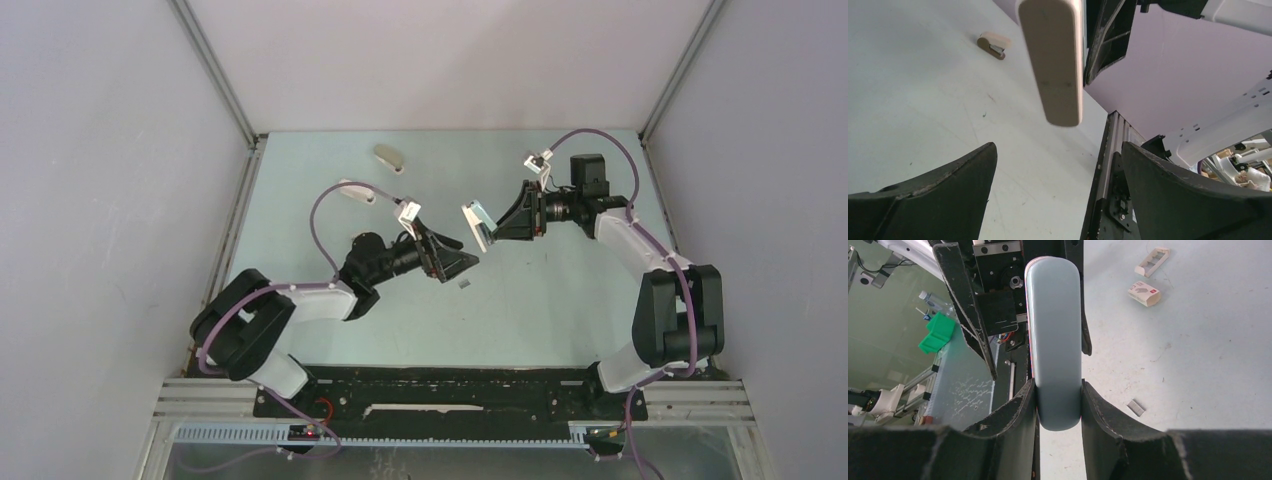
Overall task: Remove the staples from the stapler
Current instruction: Unload the staple at the center of the board.
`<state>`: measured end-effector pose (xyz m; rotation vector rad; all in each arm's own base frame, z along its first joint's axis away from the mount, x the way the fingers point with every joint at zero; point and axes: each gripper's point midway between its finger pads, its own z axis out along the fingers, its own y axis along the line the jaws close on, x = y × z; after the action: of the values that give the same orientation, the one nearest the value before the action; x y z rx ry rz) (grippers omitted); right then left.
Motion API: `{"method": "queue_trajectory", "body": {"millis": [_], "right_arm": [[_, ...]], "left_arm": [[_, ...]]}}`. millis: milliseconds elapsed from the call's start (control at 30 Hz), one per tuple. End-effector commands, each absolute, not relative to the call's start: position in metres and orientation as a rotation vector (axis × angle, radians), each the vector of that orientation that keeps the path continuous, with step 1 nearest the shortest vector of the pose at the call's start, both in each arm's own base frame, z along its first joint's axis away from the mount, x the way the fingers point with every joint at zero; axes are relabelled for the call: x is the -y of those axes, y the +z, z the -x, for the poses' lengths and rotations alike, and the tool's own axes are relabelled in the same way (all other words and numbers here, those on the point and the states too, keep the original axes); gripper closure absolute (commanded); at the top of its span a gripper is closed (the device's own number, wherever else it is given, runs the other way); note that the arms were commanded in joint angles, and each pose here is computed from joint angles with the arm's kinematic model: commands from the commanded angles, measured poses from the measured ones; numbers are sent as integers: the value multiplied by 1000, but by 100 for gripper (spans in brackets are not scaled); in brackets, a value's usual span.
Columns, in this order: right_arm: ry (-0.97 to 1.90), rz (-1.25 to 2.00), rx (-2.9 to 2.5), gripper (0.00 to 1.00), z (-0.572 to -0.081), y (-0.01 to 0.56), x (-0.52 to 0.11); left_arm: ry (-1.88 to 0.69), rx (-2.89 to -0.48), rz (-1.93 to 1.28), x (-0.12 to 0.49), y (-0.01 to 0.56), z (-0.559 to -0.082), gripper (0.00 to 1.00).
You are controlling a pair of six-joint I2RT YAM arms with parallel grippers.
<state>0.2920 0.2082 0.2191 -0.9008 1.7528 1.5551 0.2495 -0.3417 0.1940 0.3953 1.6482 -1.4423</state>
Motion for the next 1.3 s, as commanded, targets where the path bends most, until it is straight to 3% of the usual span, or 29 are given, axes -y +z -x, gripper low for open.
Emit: {"method": "queue_trajectory", "body": {"millis": [0, 267, 500, 767, 1067, 1267], "right_arm": [[1591, 953, -1672, 100, -279, 240, -214], [1603, 959, -1674, 100, -276, 239, -217], [1602, 957, -1678, 100, -277, 238, -217], [1579, 971, -1677, 100, -277, 233, -217], [1465, 972, -1697, 100, -288, 210, -200], [1378, 1071, -1722, 100, -289, 194, -194]], "left_arm": [[-1504, -1508, -437, 360, 234, -255, 0], [-1562, -1479, -439, 372, 243, -260, 15], [-1584, -1487, -429, 376, 241, -263, 48], [-1568, -1515, -428, 373, 232, -265, 76], [-1429, -1595, -543, 356, 196, -271, 90], [-1389, -1638, -642, 355, 178, -269, 92]]}}
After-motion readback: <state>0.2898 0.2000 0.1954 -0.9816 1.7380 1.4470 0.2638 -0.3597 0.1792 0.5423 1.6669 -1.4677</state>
